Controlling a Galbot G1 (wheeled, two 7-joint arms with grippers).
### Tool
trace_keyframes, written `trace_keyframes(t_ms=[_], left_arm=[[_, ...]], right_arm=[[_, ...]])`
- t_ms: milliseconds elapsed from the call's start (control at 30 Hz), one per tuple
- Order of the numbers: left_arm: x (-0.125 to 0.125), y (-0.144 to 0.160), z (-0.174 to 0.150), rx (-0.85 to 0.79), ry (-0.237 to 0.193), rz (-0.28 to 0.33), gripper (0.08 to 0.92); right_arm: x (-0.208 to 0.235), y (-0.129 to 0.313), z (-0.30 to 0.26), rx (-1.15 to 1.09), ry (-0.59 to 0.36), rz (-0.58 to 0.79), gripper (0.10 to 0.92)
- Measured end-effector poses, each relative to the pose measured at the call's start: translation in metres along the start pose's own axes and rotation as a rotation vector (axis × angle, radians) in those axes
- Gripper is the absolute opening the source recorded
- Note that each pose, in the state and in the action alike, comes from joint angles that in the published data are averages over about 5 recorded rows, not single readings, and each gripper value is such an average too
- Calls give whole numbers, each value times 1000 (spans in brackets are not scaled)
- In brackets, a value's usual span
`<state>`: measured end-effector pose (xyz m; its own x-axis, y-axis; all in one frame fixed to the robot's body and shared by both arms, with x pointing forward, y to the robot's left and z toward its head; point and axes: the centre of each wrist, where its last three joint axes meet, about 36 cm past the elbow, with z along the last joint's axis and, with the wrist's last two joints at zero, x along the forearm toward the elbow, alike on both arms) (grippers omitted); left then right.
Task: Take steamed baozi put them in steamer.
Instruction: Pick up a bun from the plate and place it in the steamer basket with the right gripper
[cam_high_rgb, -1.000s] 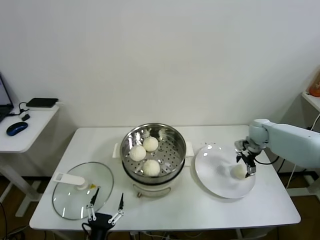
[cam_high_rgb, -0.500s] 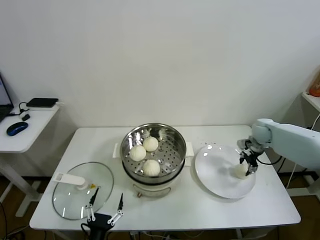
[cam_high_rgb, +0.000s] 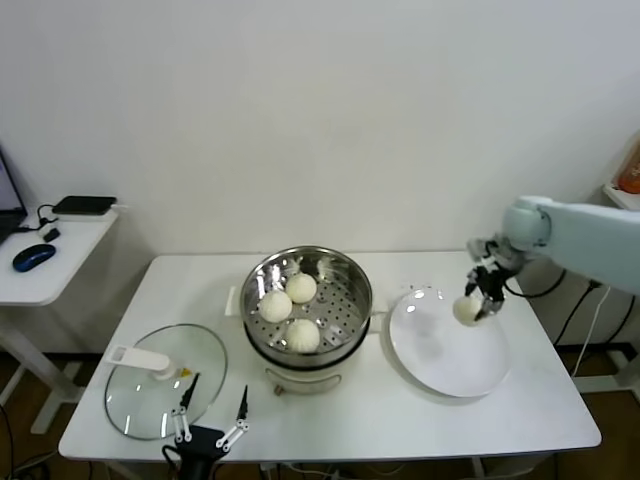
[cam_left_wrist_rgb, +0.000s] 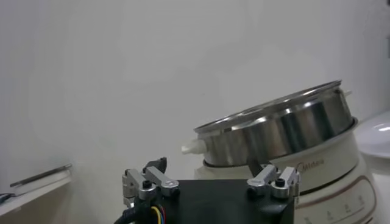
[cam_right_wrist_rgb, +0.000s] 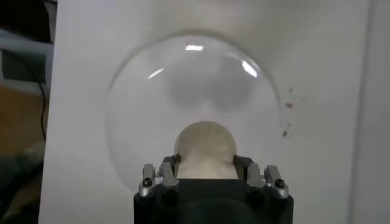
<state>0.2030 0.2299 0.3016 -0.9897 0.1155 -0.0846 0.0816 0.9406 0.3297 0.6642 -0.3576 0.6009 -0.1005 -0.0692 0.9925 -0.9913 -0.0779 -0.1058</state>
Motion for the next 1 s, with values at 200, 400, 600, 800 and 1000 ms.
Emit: trace_keyframes(t_ms=[200, 400, 600, 800, 1000], left_arm=[[-1, 2, -3, -3, -11, 1, 823], [-2, 2, -6, -1, -18, 1, 823], [-2, 1, -7, 2, -17, -1, 823], [-1, 1, -6, 1, -11, 0, 823], [0, 3, -5, -2, -7, 1, 823]], right_arm=[[60, -4, -52, 18, -89, 51, 611], [97, -3, -104, 31, -166, 77, 611], [111, -2, -152, 51, -207, 83, 611], [103, -3, -191, 72, -206, 68, 611], [83, -8, -224, 95, -182, 34, 611]])
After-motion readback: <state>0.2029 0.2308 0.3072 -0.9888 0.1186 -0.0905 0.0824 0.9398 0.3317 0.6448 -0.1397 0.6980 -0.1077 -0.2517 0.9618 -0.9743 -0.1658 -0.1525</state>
